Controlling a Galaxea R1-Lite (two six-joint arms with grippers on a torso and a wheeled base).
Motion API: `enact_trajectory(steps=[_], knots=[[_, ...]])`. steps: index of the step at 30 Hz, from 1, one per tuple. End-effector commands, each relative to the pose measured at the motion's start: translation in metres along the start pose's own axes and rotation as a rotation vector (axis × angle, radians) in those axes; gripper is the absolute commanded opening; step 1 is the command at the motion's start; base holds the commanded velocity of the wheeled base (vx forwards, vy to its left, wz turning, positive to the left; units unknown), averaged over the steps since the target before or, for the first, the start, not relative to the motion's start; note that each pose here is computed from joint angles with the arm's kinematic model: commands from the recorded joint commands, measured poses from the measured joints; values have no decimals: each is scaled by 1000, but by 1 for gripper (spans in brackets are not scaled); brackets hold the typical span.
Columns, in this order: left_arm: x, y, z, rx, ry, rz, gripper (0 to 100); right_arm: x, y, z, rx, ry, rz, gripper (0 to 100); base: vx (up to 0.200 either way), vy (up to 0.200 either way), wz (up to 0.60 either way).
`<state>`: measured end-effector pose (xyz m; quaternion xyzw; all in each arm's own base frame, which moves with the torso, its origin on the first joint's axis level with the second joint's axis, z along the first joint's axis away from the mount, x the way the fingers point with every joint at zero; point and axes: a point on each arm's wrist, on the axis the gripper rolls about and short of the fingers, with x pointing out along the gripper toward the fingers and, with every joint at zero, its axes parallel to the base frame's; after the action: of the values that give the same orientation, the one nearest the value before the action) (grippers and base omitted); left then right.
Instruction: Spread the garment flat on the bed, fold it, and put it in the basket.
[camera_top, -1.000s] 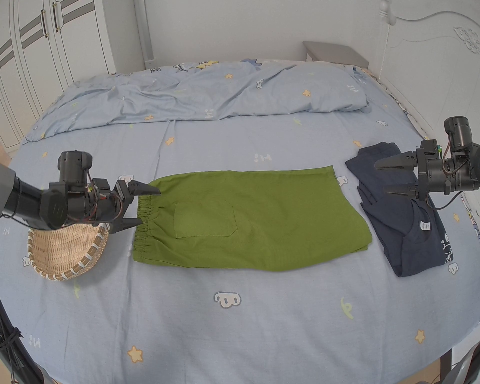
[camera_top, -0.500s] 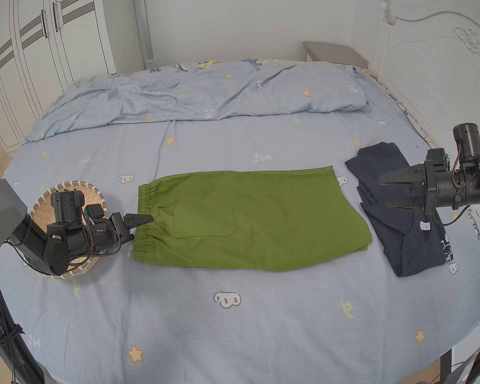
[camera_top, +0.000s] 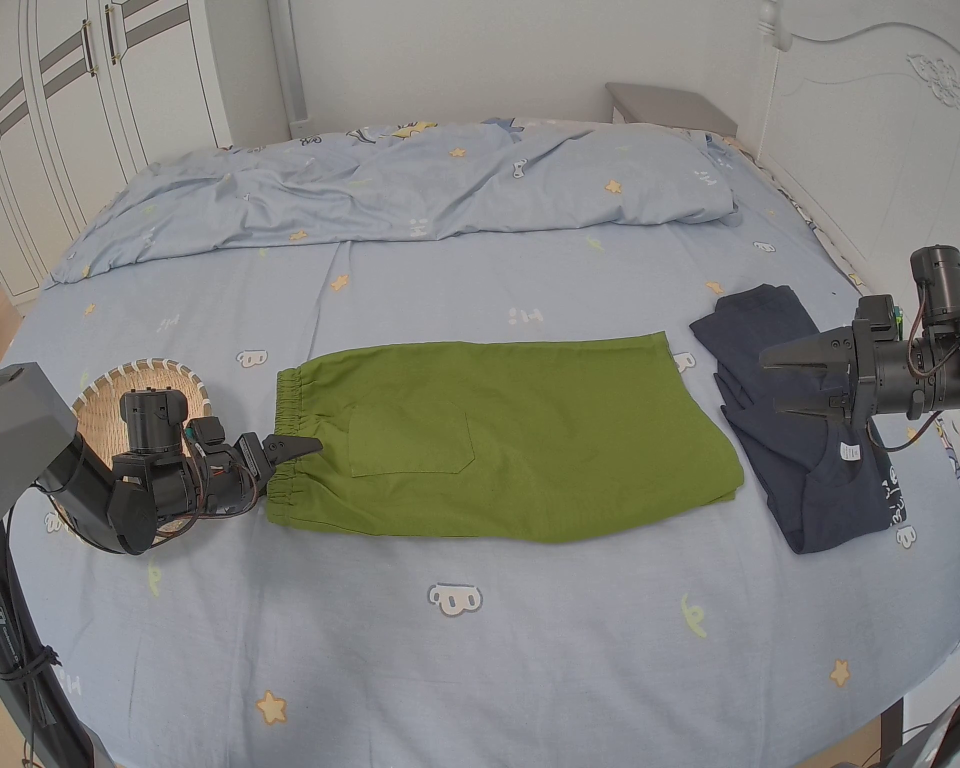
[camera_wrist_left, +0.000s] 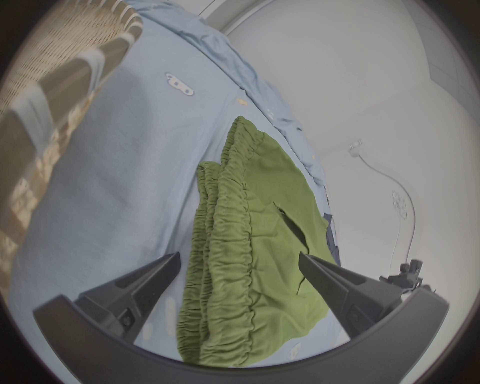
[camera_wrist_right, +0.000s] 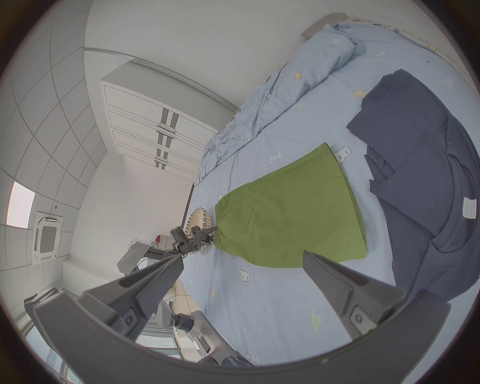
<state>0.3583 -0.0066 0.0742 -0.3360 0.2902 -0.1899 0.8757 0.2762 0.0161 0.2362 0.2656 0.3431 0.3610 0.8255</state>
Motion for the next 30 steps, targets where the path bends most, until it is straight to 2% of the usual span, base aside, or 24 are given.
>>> enact_trajectory(steps=[1, 5, 14, 15, 21, 23, 25, 30], knots=[[9, 6, 1, -60, 9, -3, 100, 2, -1, 0, 4, 7, 1, 100, 0, 0, 0], [15, 8, 5, -104, 20, -29, 100, 2, -1, 0, 3, 7, 2, 100, 0, 0, 0], [20, 11, 5, -109, 38, -48, 100, 3, -1, -1, 3, 9, 3, 100, 0, 0, 0], [20, 11, 5, -118, 44, -49, 0, 4, -2, 0, 6, 11, 2, 100, 0, 0, 0], [15, 10, 9, -193, 96, -131, 0, 11, -13, 1, 31, 25, -8, 100, 0, 0, 0], [10, 10, 12, -227, 109, -160, 0, 19, -27, 1, 67, 48, -20, 100, 0, 0, 0], [2, 2, 17, -216, 96, -174, 0, 29, -48, 1, 89, 72, -40, 100, 0, 0, 0], [-12, -5, 28, -210, 69, -175, 0, 45, -96, 1, 93, 107, -117, 100, 0, 0, 0]])
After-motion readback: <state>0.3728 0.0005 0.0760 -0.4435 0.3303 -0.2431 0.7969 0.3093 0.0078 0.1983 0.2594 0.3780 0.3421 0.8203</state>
